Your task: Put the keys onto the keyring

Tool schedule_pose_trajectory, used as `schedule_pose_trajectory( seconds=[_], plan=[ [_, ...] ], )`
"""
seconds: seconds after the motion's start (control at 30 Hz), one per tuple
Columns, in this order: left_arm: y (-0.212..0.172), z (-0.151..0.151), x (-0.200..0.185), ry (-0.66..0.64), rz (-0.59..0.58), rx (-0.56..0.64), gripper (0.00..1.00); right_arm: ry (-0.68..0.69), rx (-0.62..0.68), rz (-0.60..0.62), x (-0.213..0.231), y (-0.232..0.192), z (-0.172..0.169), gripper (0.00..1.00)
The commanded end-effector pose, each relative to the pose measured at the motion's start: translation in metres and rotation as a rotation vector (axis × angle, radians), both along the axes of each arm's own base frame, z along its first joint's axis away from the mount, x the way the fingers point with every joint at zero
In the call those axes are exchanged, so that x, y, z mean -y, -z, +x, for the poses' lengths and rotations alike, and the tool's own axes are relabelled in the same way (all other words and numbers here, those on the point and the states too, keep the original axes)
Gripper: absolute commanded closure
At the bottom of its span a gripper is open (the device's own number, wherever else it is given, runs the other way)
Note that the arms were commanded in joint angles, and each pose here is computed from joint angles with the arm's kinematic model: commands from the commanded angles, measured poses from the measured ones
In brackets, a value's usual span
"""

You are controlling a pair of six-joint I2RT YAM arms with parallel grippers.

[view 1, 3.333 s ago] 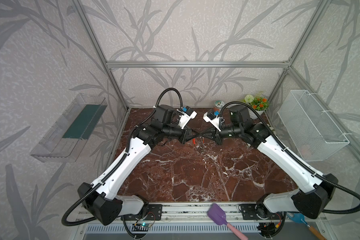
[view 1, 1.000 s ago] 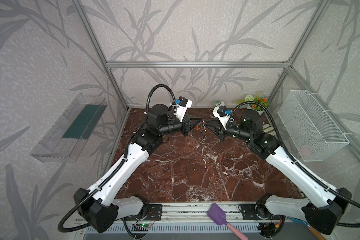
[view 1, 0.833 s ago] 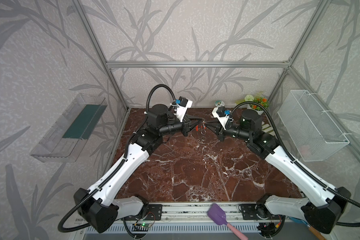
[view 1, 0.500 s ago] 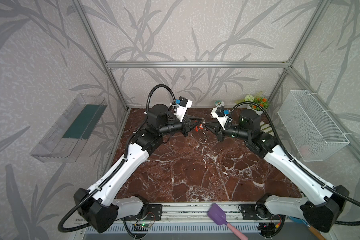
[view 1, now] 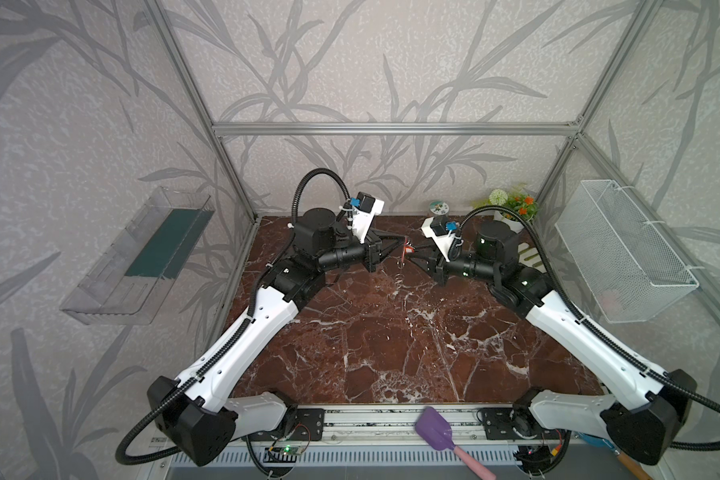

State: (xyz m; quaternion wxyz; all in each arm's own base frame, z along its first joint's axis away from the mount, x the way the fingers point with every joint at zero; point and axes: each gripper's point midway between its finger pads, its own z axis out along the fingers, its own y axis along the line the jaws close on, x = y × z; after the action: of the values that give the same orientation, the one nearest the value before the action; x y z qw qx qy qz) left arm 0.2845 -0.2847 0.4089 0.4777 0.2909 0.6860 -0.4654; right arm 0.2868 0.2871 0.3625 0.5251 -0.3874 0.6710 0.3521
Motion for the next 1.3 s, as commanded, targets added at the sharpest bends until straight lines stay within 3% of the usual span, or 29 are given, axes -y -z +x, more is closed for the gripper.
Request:
schedule_pose_trajectory(
  seconds=[0.0,0.27,0.43,0.8,1.07,1.27],
  plan=[
    [-0.026,-0.007,-0.005,0.0,-0.04,0.08,1.0,0.021,0.015,0.117,0.013,-0.03,0.0,0.75],
    [-0.026,-0.007,-0.005,0.0,-0.043,0.082,1.0,-0.048,-0.044,0.3,0.013,-0.057,0.002,0.73],
    [-0.026,-0.006,-0.005,-0.001,-0.042,0.082,1.0,-0.098,-0.076,0.339,0.005,-0.064,0.004,0.72],
    [-0.026,-0.004,-0.005,-0.011,-0.041,0.084,1.0,-0.097,-0.096,0.327,0.004,-0.058,0.006,0.69],
    [-0.025,-0.003,-0.005,-0.02,-0.035,0.077,1.0,-0.024,-0.021,0.254,0.015,-0.061,0.001,0.66],
    [-0.026,-0.004,-0.005,-0.012,-0.042,0.076,1.0,-0.057,-0.057,0.227,0.011,-0.051,-0.003,0.7]
  ],
)
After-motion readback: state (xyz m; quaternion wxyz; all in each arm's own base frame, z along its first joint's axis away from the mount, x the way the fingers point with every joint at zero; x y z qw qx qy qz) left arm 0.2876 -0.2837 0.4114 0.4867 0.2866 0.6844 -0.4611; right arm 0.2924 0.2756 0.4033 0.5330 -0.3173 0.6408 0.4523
